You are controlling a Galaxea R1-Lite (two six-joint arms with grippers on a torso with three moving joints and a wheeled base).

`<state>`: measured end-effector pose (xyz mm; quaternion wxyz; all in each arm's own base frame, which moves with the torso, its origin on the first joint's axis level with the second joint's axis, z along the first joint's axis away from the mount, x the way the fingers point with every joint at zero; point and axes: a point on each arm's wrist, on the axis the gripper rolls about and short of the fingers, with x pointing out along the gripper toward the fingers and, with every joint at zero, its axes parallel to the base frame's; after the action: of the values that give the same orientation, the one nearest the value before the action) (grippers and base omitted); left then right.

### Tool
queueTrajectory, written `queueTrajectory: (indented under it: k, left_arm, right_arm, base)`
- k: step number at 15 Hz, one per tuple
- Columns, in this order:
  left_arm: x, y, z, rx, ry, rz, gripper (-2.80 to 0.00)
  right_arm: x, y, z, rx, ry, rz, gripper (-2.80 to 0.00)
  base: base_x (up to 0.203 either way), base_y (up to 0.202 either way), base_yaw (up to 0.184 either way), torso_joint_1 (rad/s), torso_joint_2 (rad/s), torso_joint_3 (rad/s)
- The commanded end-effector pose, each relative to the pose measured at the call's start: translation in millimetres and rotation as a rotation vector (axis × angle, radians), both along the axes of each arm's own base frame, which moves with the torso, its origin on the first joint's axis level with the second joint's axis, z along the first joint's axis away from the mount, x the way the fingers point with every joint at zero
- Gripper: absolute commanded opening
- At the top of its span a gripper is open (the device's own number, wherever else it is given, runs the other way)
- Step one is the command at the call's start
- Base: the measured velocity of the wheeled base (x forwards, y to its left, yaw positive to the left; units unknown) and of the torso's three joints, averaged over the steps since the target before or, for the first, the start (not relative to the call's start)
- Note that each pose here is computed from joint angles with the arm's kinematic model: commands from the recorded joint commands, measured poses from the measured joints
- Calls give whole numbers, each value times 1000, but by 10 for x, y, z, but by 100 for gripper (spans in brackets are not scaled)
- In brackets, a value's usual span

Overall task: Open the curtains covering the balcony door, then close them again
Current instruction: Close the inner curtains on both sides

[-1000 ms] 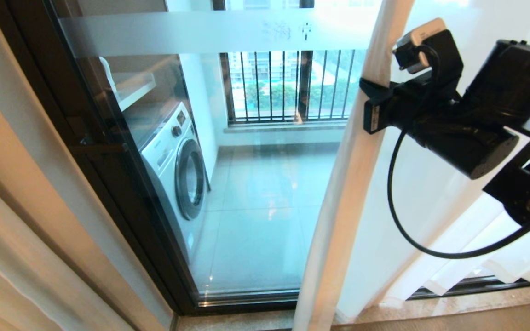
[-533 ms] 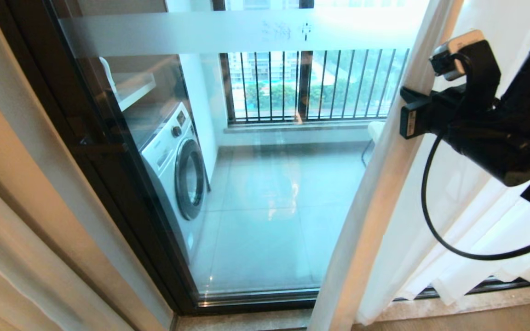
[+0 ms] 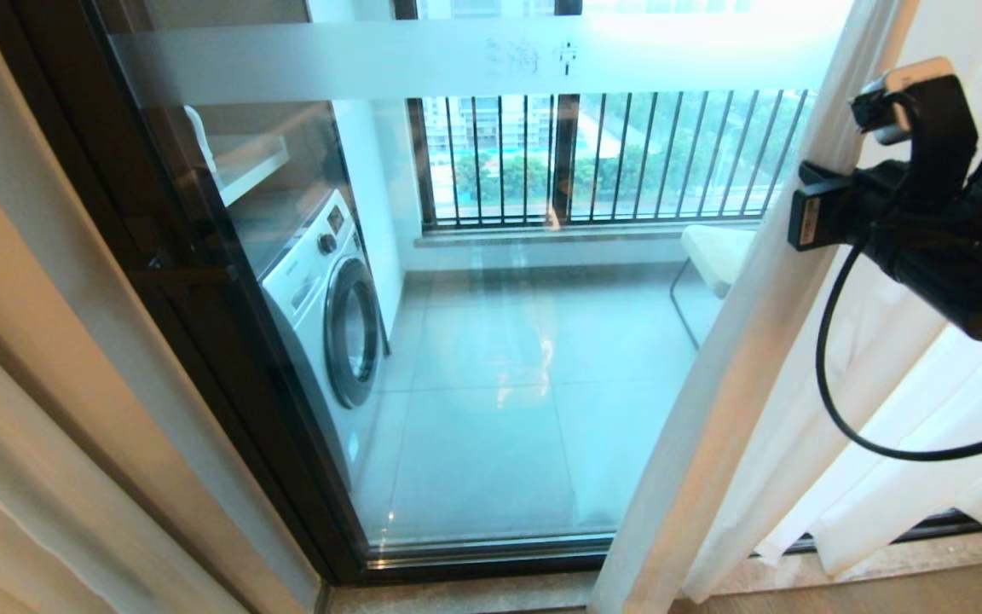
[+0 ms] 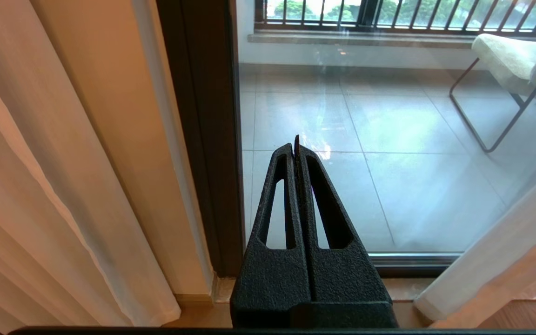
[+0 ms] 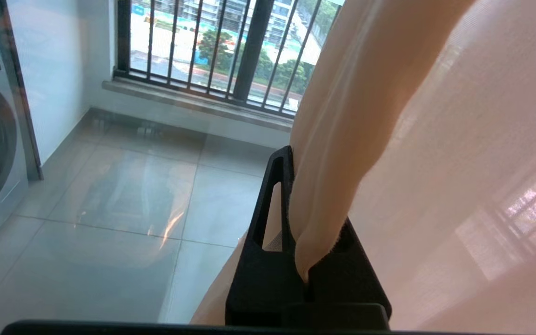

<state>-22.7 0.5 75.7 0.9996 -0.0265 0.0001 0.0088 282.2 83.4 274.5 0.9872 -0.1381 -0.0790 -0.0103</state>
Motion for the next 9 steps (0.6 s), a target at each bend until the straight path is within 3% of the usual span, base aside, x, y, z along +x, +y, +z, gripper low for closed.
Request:
queueTrajectory:
  k: [1, 2, 9]
  left_arm:
    - [0, 0, 0, -1, -1, 0, -280]
    - [0, 0, 0, -1, -1, 0, -280]
    - [0, 0, 0, -1, -1, 0, -280]
  right_arm:
    - [7, -14, -8, 7, -1, -5, -280]
    - [8, -13, -7, 9, -3, -4, 0]
    - [-4, -12, 4, 10, -7, -3, 0]
  base:
    - [0, 0, 0, 0, 0, 0]
    - [0, 0, 0, 0, 0, 0]
    - [0, 0, 0, 0, 0, 0]
